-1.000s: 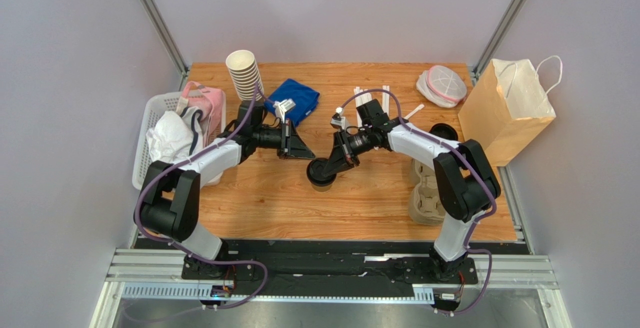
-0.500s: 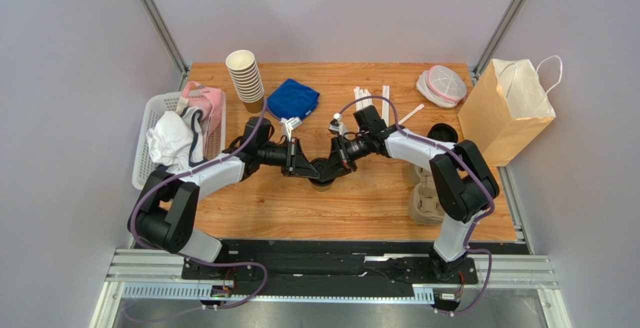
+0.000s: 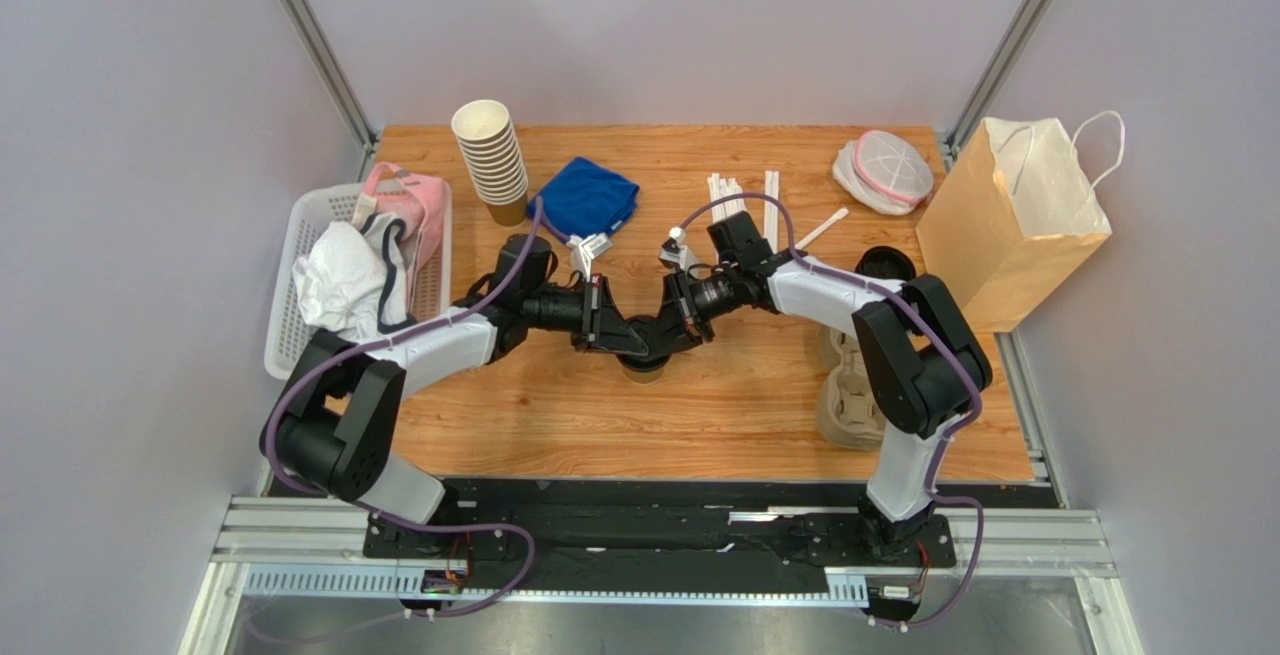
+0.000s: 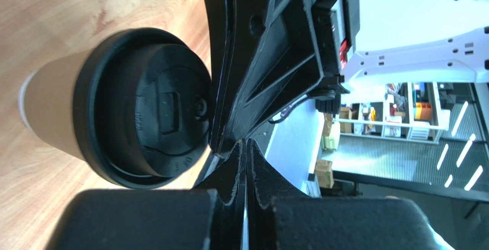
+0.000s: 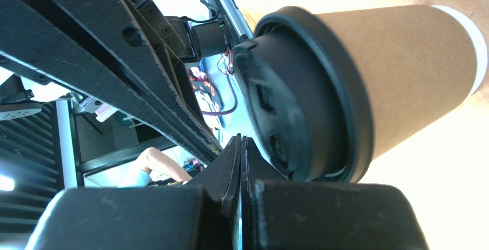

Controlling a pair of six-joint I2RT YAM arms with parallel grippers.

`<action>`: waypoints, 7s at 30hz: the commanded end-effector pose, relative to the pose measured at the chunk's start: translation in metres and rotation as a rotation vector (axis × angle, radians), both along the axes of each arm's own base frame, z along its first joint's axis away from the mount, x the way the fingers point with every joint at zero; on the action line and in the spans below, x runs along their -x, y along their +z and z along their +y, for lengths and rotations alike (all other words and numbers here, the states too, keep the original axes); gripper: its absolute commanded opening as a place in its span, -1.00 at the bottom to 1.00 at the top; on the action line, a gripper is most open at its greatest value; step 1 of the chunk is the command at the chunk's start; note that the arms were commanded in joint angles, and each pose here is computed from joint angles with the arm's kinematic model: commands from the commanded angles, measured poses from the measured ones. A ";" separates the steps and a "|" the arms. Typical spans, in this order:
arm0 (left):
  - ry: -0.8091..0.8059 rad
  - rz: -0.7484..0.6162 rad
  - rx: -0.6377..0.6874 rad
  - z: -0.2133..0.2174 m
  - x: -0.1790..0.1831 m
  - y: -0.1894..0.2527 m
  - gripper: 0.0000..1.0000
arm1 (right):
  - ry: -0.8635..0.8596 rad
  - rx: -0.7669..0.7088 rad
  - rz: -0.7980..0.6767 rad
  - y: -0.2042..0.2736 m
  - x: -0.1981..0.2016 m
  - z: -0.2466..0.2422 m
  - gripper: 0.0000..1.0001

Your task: Pack the takeout coffee

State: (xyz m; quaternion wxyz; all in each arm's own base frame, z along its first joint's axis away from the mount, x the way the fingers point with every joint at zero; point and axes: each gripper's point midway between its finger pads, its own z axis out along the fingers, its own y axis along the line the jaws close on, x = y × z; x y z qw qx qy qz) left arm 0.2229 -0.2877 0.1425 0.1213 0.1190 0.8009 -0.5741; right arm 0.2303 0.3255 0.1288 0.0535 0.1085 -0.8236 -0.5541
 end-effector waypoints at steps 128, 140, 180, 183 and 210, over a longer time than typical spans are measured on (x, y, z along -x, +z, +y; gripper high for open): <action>-0.644 -1.084 -0.719 -0.037 -0.002 -0.020 -0.41 | -0.013 0.230 -0.336 0.010 -0.063 -0.013 -0.50; -0.702 -1.050 -0.791 -0.019 0.002 -0.054 -0.90 | -0.003 0.254 -0.335 0.001 -0.062 -0.014 -0.53; -0.849 -0.901 -0.856 0.026 0.029 -0.113 -0.99 | 0.076 0.344 -0.256 -0.051 -0.049 -0.014 -0.64; -0.861 -0.880 -0.859 0.030 0.032 -0.118 -0.99 | 0.077 0.341 -0.248 -0.053 -0.049 -0.013 -0.65; -0.980 -0.695 -0.928 0.065 0.054 -0.160 -1.00 | 0.091 0.317 -0.216 -0.057 -0.042 -0.006 -0.67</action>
